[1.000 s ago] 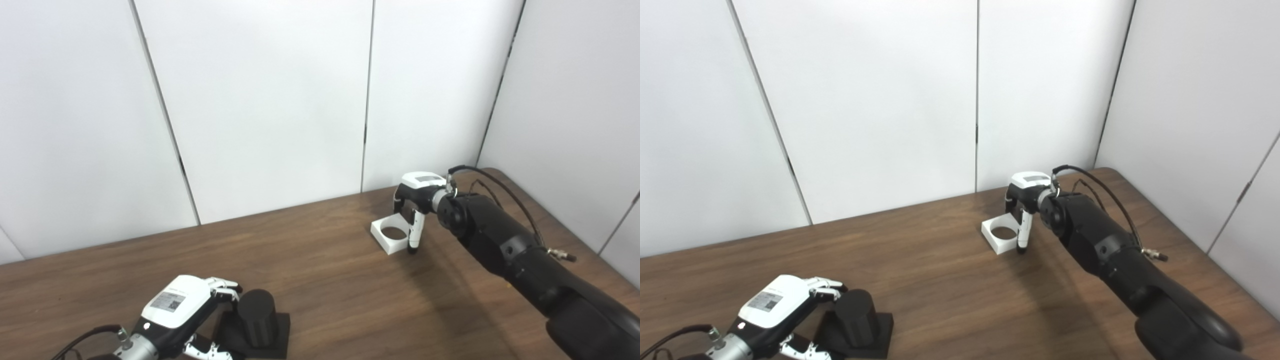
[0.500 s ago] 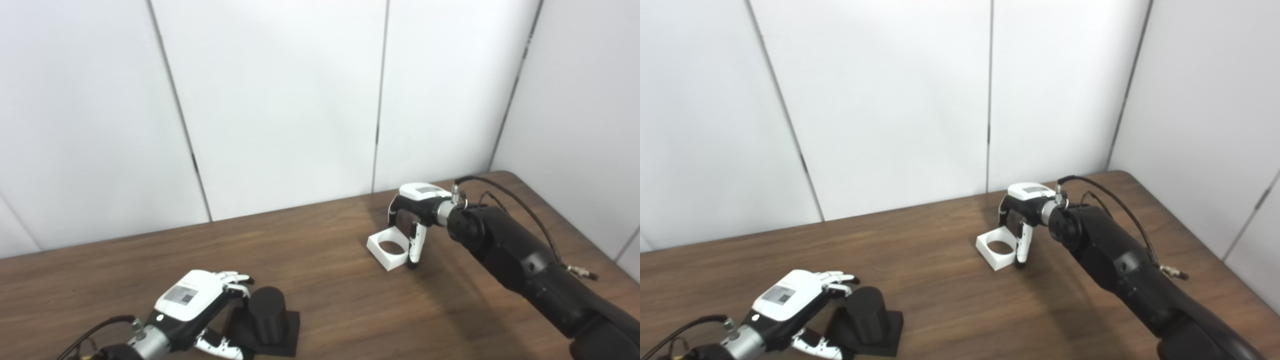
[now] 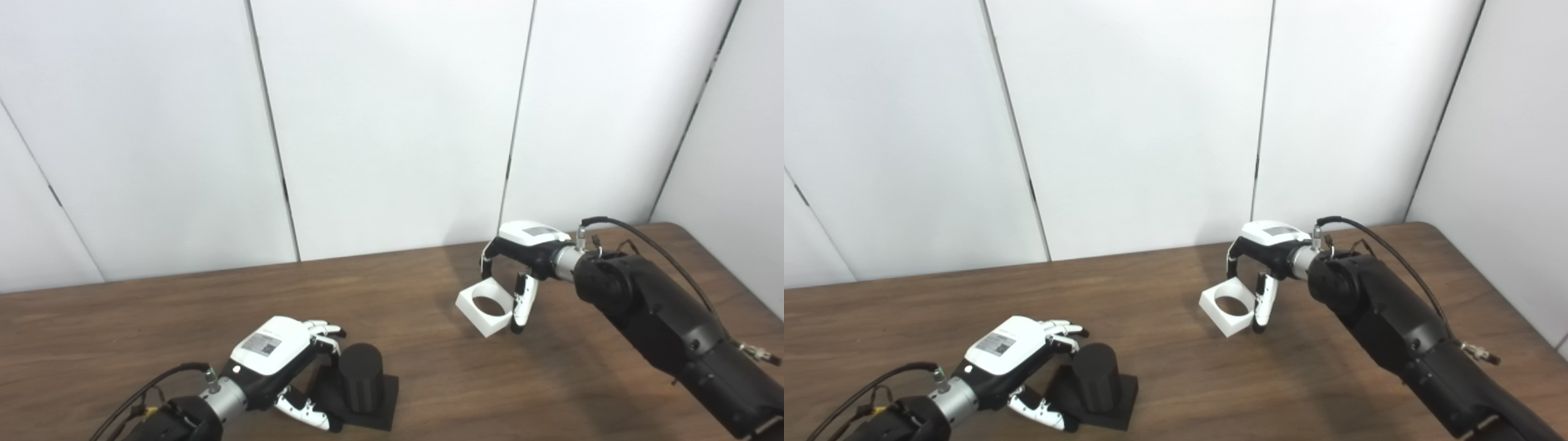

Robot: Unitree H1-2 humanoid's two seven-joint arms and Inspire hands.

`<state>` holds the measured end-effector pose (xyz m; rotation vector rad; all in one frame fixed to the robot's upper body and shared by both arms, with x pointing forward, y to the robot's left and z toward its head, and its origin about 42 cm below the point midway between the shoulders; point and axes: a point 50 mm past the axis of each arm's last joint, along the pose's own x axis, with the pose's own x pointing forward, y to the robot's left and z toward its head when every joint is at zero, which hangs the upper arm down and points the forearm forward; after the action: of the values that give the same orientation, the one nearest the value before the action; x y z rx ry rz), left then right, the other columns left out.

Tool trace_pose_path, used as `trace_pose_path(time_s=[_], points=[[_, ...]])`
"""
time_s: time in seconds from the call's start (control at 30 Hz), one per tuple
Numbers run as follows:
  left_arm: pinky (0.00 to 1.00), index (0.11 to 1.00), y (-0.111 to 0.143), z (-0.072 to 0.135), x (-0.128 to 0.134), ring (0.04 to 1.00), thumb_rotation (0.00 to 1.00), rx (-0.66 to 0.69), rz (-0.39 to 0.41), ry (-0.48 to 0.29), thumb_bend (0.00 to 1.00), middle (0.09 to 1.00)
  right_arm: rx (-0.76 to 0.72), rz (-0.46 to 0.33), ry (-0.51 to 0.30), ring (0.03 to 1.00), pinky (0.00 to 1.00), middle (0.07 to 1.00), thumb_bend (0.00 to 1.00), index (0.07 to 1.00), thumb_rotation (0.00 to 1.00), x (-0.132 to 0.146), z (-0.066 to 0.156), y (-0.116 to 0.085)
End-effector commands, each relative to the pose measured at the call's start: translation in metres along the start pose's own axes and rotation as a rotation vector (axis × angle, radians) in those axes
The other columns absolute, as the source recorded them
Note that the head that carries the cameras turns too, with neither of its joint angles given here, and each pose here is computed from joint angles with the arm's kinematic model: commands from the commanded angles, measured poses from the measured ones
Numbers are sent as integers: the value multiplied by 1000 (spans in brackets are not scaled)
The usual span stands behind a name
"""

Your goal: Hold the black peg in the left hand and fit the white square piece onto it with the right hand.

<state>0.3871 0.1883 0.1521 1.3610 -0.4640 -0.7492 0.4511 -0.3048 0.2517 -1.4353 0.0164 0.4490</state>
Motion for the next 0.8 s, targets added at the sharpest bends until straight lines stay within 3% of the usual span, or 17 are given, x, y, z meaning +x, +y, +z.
trace_pose_path(time_s=[0.0,0.5,0.77], points=[[798,491,-47,4,-10,882,69,33,-223,17,523,868,-50,-89,-61,871,847,786,520,482,132,-7,11,-39],[813,490,-46,9,-2,901,70,26,-207,16,523,872,-90,-128,-296,857,809,793,518,482,134,-31,67,-63],[810,490,-45,12,2,896,72,24,-207,17,522,869,-81,-153,-376,865,795,796,518,481,135,-42,96,-72]])
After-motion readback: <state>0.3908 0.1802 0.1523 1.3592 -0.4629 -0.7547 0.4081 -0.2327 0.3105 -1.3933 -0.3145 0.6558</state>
